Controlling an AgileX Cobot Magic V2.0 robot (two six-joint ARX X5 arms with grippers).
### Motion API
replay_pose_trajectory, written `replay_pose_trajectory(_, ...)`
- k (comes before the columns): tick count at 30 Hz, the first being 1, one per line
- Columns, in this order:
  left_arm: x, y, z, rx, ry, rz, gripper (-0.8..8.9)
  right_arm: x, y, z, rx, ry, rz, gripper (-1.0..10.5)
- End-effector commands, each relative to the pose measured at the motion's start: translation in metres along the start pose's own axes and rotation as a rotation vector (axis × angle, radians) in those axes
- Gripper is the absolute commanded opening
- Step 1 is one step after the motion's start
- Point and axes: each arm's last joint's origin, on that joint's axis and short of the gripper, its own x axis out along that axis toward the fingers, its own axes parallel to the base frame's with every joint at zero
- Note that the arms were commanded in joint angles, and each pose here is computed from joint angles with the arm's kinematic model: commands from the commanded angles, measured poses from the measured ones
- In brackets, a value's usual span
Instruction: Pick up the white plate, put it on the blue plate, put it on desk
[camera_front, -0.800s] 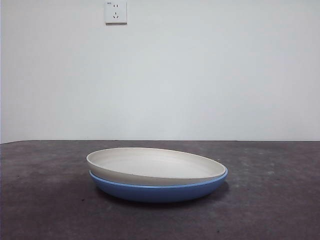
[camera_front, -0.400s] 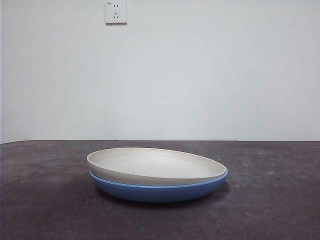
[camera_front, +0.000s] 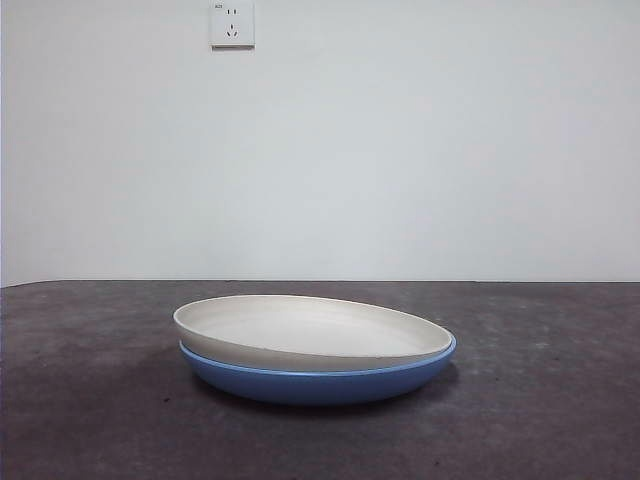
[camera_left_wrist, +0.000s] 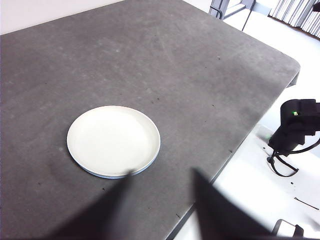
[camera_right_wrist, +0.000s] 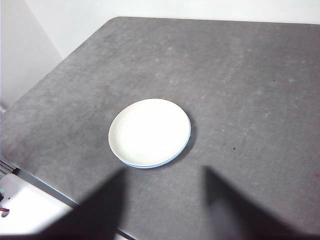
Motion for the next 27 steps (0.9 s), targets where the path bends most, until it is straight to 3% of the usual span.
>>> replay_pose_trajectory(1, -0.001, 0.0, 0.003, 0.005, -0.012, -0.004, 0.28, -0.003, 0.0, -0.005, 0.0, 0.055, -0.004, 0.3)
replay_pose_trajectory(16, 0.0, 0.0, 0.003, 0.003, -0.013, 0.001, 0.29, -0.003, 0.0, -0.005, 0.0, 0.055, -0.004, 0.3)
replay_pose_trajectory(22, 0.006, 0.007, 0.0, -0.068, -0.01, 0.107, 0.29, -0.003, 0.0, -0.005, 0.0, 0.055, -0.003, 0.3)
replay_pose_trajectory(27, 0.011, 0.016, -0.018, -0.159, -0.003, 0.271, 0.28, -0.003, 0.0, -0.005, 0.0, 0.055, -0.003, 0.3)
